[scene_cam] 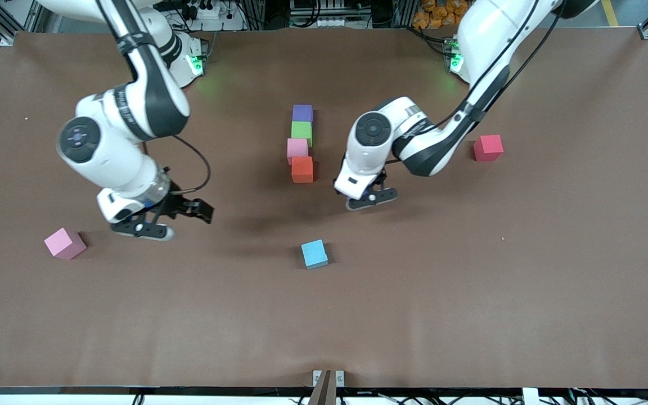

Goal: Arrange blocks into number 1
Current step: 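Return the right arm to rest while the left gripper carries the purple cube, then lower the purple cube beside the orange cube with the left gripper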

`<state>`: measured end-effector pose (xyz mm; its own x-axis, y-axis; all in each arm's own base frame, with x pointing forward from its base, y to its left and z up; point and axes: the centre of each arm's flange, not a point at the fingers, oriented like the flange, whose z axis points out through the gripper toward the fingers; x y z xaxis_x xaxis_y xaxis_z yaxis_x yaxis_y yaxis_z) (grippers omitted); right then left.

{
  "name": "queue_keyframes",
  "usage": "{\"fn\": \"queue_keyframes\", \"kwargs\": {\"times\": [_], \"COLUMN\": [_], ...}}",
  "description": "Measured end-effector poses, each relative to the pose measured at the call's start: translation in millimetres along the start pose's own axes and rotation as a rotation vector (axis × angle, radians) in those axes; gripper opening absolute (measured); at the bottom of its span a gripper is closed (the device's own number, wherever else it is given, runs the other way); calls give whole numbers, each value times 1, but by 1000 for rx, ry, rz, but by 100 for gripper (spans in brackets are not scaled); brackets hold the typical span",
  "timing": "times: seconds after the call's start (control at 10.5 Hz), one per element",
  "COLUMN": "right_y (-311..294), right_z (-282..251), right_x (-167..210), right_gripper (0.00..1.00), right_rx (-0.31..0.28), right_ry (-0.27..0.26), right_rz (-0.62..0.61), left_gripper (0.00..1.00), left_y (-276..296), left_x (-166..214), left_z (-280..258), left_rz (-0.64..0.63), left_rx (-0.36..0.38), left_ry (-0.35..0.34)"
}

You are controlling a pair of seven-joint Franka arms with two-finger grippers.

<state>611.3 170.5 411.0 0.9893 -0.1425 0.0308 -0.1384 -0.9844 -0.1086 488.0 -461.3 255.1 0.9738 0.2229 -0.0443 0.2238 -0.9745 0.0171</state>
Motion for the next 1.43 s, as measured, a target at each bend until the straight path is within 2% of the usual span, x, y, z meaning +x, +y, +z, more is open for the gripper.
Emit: {"fn": "queue_keyframes", "kwargs": {"times": [0.38, 0.57, 0.95, 1.43], "right_y": [26, 59, 105, 127], "right_z": [-30, -56, -111, -133], "right_x": [21, 28, 26, 15], "right_gripper": [100, 100, 100, 100], "right_rx": [-21, -27, -51, -69], "right_ry": [31, 30, 79, 6], "right_rz": [-3, 21, -48, -40], "left_gripper": [62, 62, 62, 62], "left_y": [42, 59, 77, 105], "left_x": [-1, -2, -5, -40], "left_z": [26, 39, 46, 46], "left_rz": [31, 42, 54, 105], "left_rx": [31, 33, 17, 0], "left_ry": [47, 69, 76, 80]}}
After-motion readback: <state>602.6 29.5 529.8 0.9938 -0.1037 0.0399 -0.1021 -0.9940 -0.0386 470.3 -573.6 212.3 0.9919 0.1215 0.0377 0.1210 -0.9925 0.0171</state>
